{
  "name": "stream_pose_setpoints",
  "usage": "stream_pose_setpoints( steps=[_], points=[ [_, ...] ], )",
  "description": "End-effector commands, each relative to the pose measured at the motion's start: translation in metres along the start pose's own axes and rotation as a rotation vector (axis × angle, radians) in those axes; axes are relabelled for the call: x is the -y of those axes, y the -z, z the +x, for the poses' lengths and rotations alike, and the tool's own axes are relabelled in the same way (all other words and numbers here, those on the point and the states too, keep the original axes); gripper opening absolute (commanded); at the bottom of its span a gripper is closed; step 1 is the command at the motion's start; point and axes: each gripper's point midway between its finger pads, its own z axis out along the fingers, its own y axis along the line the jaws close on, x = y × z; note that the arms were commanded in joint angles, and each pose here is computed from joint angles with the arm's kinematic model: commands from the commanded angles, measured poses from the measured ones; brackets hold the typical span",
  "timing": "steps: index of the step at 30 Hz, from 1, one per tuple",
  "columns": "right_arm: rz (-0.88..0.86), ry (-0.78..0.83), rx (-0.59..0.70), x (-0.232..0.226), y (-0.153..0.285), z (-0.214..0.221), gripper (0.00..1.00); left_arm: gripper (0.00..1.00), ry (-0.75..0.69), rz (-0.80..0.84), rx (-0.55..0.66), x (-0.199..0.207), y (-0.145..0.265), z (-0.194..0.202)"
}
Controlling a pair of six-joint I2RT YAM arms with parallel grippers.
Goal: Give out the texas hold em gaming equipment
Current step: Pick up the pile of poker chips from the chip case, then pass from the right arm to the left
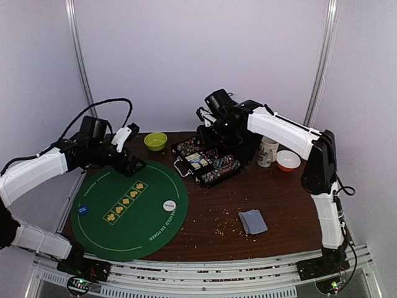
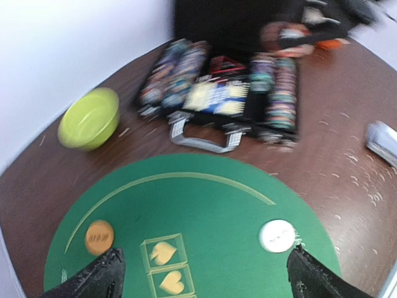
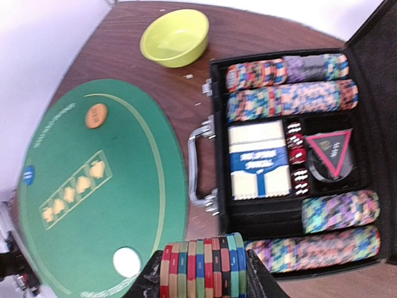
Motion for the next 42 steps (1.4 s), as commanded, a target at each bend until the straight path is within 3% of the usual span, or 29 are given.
stream_pose_setpoints(
  steps=[1,3,8,20,23,30,36,42],
  points=[
    [-0.224,-0.065,-0.034,-0.045,0.037,0.011,0.0,0.96,-0.425,0.181,0.186,0.094,0.021,-0.051],
    [-0.281,-0.073,-0.055,-0.06,0.048,0.023,0.0,0.98,-0.554,0.225,0.276,0.122,0.032,-0.06],
    [-0.441,-0.096,-0.126,-0.101,0.069,0.058,0.0,0.98,-0.654,0.215,0.432,0.135,0.04,-0.076],
    [-0.585,-0.187,-0.091,-0.14,0.082,0.082,0.0,0.98,-0.742,0.417,0.295,0.186,0.002,-0.046],
    [-0.61,-0.193,-0.095,-0.147,0.08,0.084,0.0,0.95,-0.733,0.362,0.265,0.179,-0.01,-0.047],
    [-0.625,-0.196,-0.094,-0.152,0.078,0.082,0.0,0.71,-0.683,0.265,0.21,0.165,-0.034,-0.055],
    [-0.629,-0.197,-0.091,-0.153,0.078,0.081,0.0,0.66,-0.672,0.235,0.199,0.16,-0.042,-0.056],
    [-0.635,-0.198,-0.09,-0.155,0.077,0.081,0.0,0.69,-0.655,0.178,0.199,0.152,-0.048,-0.063]
  ],
)
